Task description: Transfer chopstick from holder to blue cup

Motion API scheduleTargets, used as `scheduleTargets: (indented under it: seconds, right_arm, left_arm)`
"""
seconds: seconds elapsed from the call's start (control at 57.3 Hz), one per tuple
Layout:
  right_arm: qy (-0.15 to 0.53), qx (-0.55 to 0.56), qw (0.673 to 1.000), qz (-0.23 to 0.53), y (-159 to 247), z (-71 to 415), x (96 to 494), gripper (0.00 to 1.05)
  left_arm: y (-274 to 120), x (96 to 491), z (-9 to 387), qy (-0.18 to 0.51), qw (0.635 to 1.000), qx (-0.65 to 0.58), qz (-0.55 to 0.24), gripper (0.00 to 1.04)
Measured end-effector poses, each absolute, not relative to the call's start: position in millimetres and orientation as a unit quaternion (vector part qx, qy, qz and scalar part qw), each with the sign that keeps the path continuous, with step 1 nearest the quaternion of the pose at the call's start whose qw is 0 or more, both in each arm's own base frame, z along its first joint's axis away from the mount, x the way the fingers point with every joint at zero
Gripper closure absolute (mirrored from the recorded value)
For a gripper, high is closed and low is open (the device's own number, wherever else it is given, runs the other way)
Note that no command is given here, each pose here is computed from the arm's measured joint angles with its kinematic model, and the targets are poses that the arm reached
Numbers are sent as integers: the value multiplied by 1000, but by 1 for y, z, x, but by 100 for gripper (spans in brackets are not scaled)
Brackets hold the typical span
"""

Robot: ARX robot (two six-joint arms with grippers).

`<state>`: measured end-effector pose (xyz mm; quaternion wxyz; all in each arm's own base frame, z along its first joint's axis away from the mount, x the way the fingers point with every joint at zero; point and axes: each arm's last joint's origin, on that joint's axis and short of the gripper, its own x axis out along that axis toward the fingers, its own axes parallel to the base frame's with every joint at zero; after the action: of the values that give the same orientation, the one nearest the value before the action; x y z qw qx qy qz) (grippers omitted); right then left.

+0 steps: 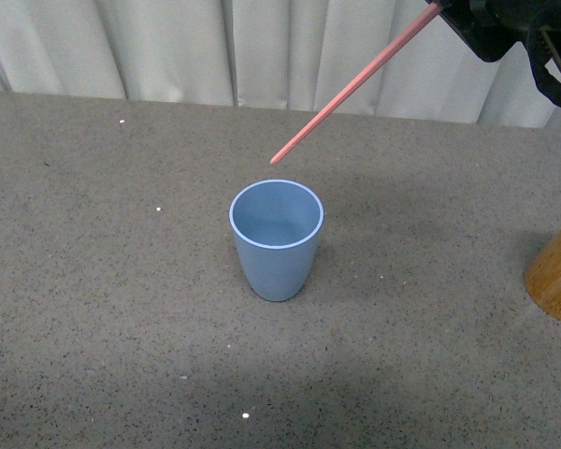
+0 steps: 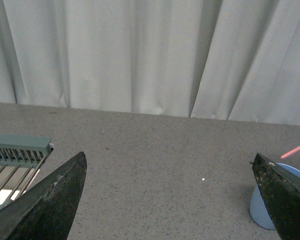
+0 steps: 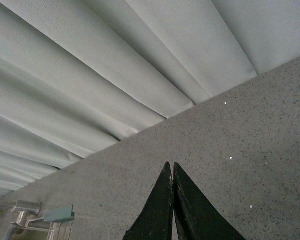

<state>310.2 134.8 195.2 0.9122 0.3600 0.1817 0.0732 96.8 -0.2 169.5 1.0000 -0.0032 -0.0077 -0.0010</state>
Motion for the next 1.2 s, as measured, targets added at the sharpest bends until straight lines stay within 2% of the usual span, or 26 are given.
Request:
scheduleTargets:
  seconds: [0.908, 1.03, 1.204]
  right_arm:
    - [215, 359, 906, 64, 136, 172, 309, 104]
    - [227, 354, 905, 68, 139, 168, 307, 86]
    - [220, 348, 909, 62, 141, 168, 307, 52]
  left_arm:
    - [0, 97, 169, -8, 1000, -3, -1, 7]
    - [0, 97, 169, -8, 1000, -3, -1, 7]
    - [0, 97, 169, -8, 1000, -3, -1, 7]
